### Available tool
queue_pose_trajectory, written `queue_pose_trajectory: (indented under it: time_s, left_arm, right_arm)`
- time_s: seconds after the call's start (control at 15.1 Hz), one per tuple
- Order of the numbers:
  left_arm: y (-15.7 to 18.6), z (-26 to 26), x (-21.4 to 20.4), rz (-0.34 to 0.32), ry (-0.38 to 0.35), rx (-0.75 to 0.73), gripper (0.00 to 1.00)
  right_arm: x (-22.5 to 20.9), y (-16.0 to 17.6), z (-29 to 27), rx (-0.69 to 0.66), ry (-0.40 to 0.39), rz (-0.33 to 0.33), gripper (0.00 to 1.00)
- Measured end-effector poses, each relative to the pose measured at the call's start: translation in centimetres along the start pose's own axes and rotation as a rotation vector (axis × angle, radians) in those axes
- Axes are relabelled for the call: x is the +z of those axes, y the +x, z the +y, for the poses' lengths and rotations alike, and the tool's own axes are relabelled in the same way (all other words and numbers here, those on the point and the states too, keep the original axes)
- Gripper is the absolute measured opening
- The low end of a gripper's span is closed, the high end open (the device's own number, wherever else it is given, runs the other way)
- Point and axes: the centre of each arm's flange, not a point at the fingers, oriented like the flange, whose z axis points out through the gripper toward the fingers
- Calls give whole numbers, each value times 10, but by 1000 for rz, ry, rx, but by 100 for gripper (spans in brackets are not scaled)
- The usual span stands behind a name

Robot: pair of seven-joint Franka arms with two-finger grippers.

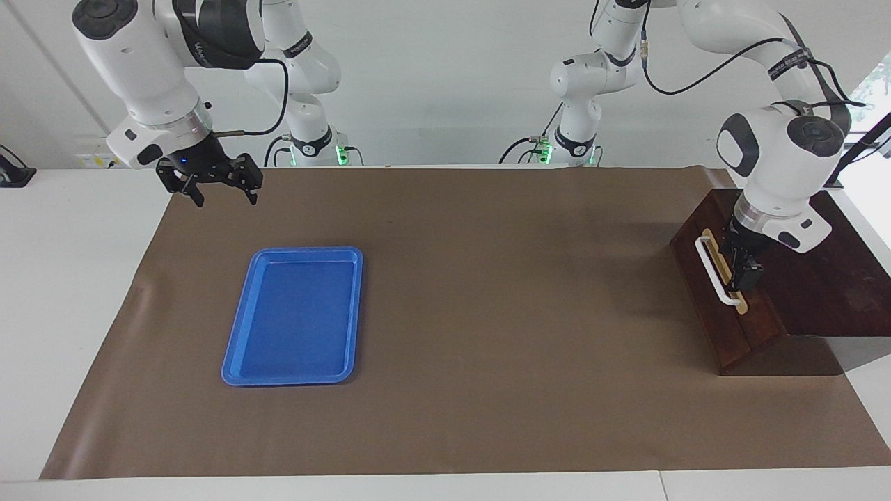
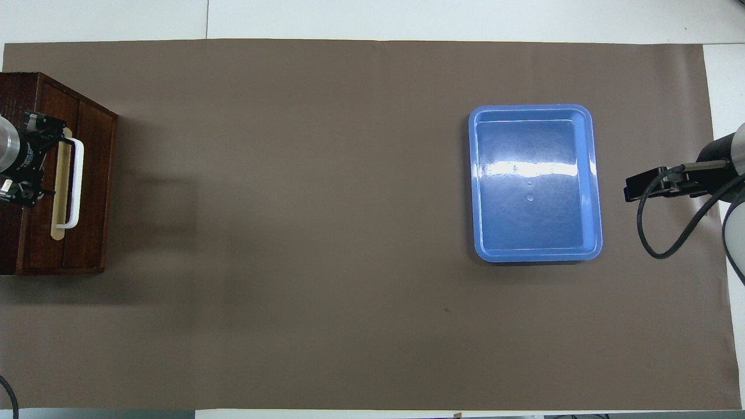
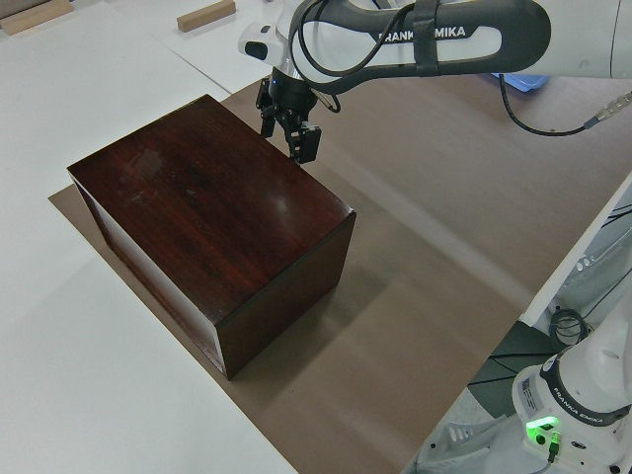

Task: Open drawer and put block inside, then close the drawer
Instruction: 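Push the drawer shut with the left gripper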

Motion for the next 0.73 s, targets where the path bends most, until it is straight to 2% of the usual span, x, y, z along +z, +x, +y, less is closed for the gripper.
queue_pose_trajectory:
  time_s: [0.2, 0.4, 0.6, 0.73]
  left_arm:
    - [-14, -9, -47, -11, 17, 218, 100]
    - [-37, -25, -93, -120, -27, 473, 100]
    - [-49, -37, -108, -183, -33, 653, 100]
    - [-64, -36, -107, -222, -22, 826, 100]
  right_arm:
    - [1, -1, 0, 4, 1, -12, 100]
    - [2, -3, -1, 42, 5, -28, 100]
    - [3, -3, -1, 53, 9, -29, 100]
    - [3, -3, -1, 54, 9, -29, 100]
